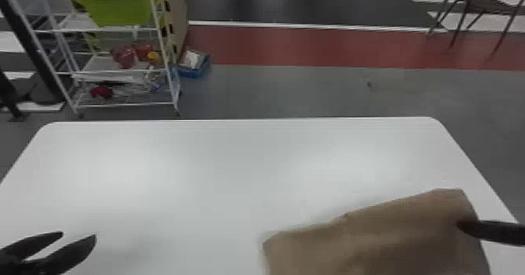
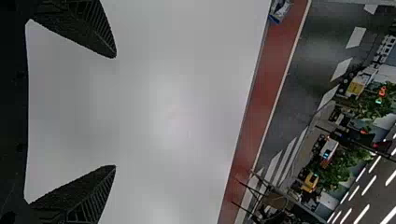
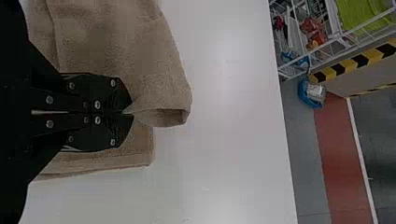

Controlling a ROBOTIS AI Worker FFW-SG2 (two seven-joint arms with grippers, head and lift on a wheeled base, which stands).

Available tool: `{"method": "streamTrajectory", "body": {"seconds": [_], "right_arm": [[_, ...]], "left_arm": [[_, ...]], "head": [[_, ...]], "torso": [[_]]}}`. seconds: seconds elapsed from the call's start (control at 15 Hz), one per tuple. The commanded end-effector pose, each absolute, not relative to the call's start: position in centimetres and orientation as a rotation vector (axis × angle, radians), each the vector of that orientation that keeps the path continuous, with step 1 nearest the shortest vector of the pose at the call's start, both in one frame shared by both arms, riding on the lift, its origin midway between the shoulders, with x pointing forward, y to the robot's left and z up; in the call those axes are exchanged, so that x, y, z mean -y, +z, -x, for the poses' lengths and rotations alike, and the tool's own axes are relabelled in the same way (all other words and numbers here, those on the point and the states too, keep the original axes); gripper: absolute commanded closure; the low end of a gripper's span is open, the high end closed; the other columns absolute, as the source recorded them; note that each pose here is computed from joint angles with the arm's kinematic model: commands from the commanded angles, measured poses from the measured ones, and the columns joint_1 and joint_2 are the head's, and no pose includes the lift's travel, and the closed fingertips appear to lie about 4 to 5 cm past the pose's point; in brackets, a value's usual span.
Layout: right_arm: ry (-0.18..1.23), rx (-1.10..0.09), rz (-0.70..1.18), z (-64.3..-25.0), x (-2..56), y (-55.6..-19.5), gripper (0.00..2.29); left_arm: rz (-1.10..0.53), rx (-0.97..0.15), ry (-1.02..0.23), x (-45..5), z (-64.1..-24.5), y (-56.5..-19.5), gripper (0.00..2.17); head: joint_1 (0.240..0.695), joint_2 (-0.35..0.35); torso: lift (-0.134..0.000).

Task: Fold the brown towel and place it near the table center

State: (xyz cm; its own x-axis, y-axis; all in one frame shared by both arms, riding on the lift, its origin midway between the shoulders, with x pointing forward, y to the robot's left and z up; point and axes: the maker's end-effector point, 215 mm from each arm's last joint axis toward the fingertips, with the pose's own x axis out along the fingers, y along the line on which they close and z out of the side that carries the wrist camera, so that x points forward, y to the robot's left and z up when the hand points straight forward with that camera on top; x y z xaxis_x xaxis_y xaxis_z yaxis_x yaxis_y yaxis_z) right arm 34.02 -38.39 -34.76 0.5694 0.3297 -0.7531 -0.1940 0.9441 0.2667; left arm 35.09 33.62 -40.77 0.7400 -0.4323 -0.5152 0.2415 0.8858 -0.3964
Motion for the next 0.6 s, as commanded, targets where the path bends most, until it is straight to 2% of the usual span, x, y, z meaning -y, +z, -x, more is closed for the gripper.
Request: {"method": "streamTrajectory", "body": {"seconds": [0.0,0.07,0.27,0.53], "right_arm": [[0.255,-1.011,-0.211,-30.6,40.3,-38.2,1.87],[0.244,-1.049,-0.237,-30.0,40.6,-39.8,1.87],[0.213,-1.081,-0.260,-30.2,41.3,-41.4,1.87],[0.201,-1.043,-0.260,-32.1,41.9,-40.3,1.87]], "left_arm": [[0.325,-0.637,-0.379,-33.3,-35.3,-40.9,0.02],[0.325,-0.640,-0.381,-33.1,-35.4,-41.0,0.02],[0.327,-0.645,-0.397,-32.5,-35.3,-41.1,0.02],[0.331,-0.646,-0.402,-32.4,-35.0,-41.2,0.02]], "head": [[0.695,-0.073],[0.695,-0.085],[0.695,-0.132],[0.695,-0.155]], "torso": [[-0.122],[-0.122],[-0.122],[-0.122]]}}
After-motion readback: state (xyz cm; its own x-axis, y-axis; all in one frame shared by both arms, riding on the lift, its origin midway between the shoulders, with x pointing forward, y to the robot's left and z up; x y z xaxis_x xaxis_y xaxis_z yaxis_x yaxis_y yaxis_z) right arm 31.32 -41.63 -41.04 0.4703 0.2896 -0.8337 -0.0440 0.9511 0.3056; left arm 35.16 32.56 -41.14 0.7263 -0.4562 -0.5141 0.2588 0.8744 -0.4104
